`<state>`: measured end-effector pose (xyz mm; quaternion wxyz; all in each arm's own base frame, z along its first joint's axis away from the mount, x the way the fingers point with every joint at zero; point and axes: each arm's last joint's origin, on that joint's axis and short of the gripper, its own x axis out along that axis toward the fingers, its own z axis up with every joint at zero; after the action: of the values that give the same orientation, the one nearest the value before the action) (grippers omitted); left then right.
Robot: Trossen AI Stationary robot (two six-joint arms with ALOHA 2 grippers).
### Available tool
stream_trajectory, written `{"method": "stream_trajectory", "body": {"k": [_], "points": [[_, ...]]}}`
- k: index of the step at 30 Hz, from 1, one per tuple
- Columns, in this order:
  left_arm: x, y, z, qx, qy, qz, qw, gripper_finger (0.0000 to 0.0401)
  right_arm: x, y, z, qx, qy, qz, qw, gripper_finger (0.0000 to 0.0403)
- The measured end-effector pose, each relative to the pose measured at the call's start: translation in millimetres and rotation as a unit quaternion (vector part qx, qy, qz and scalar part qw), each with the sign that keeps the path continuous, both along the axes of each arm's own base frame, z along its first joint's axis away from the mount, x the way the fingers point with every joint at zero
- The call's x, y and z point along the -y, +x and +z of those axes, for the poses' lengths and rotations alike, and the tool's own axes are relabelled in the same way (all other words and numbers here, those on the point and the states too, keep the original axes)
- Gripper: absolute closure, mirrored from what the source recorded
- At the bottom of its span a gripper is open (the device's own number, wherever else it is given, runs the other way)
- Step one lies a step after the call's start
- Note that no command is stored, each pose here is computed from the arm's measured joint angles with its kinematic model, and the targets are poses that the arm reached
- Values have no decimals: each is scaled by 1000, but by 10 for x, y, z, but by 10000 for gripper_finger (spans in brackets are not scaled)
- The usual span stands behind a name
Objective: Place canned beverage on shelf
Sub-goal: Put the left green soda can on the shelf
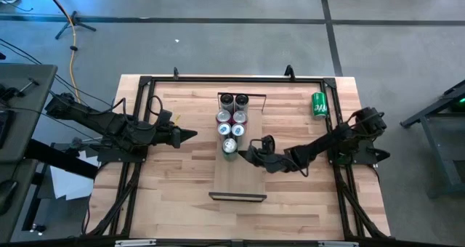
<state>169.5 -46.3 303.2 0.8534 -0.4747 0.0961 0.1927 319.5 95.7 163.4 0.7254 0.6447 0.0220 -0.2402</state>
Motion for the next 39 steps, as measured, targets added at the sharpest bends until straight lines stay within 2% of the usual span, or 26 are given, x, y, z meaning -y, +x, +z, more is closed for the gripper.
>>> {"method": "stream_trajectory", "body": {"k": [8,33,39], "points": [[2,0,0,1,-6,-2,1000,401,77,84,60,-19,-15,1,1000,403],[2,0,-1,-1,-2,-3,1000,401,82,113,106,10,13,9,1000,403],[1,0,-1,-1,-1,-4,1000,401,151,164,135,5,9,40,999,403]]}}
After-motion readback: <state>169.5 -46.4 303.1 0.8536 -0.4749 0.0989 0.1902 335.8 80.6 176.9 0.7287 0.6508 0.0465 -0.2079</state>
